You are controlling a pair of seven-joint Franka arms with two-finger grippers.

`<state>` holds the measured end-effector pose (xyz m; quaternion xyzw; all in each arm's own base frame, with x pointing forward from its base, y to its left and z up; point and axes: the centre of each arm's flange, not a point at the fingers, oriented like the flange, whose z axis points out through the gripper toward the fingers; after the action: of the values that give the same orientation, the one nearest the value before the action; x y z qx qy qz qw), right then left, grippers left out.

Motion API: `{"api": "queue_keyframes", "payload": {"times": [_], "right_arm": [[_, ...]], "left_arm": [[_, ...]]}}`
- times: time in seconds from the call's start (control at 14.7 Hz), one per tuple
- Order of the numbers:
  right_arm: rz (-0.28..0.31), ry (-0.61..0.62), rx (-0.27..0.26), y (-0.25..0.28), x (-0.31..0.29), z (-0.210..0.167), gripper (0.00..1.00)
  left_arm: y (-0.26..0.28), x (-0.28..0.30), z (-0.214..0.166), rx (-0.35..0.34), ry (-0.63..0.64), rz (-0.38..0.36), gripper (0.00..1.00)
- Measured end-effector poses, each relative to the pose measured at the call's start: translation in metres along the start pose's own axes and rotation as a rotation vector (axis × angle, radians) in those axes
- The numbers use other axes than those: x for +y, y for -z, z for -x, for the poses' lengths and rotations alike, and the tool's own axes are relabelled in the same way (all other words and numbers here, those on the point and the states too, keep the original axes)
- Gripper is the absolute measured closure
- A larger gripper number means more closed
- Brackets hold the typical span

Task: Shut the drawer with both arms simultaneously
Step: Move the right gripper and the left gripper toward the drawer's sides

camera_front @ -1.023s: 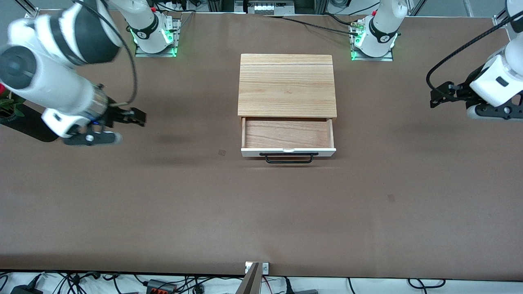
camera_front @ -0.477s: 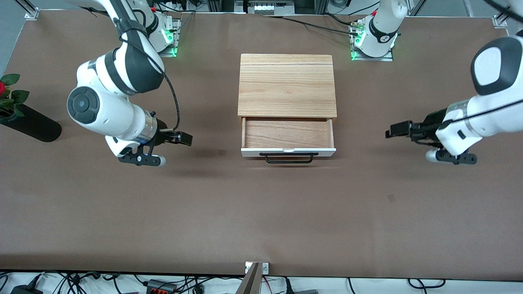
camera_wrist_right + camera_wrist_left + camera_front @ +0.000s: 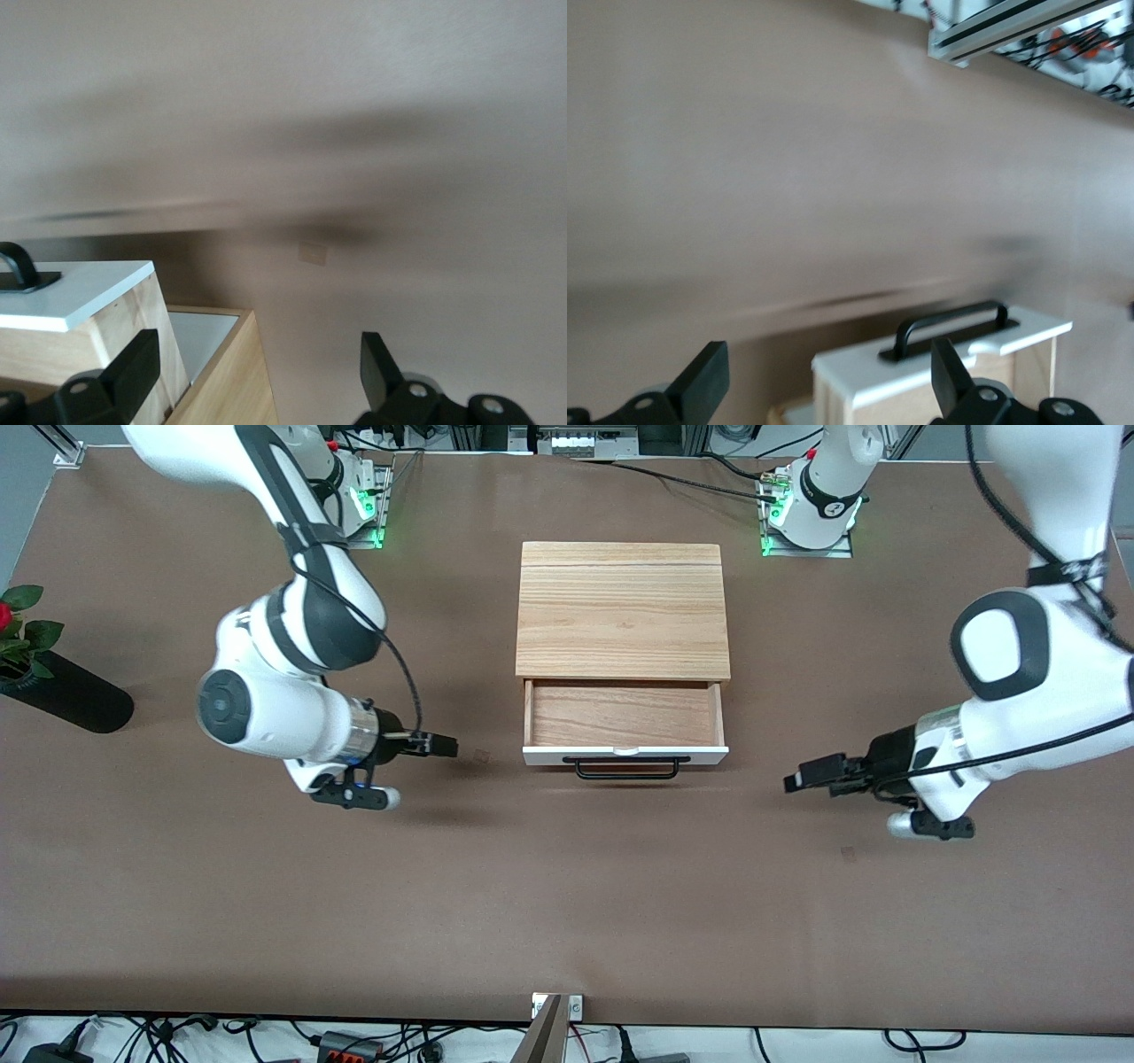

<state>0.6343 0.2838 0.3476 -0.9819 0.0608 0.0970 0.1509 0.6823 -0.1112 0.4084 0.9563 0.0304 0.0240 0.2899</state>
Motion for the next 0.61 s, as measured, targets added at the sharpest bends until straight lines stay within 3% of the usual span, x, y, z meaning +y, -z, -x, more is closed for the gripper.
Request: {"api": "queue_keyframes", "payload": {"times": [0.34,0.61], "right_arm": [[-0.045,0.023,0.056,-0.030,-0.031,0.000,0.00],[-0.117,0.008,0.066,-0.025,-0.046,-0.013,0.00]], "left_arm": [[-0.079,-0.009,-0.002,-0.038,0.042,0.132,0.00],[-0.126,-0.014,0.001,-0.039,0.029,0.141,0.00]]}}
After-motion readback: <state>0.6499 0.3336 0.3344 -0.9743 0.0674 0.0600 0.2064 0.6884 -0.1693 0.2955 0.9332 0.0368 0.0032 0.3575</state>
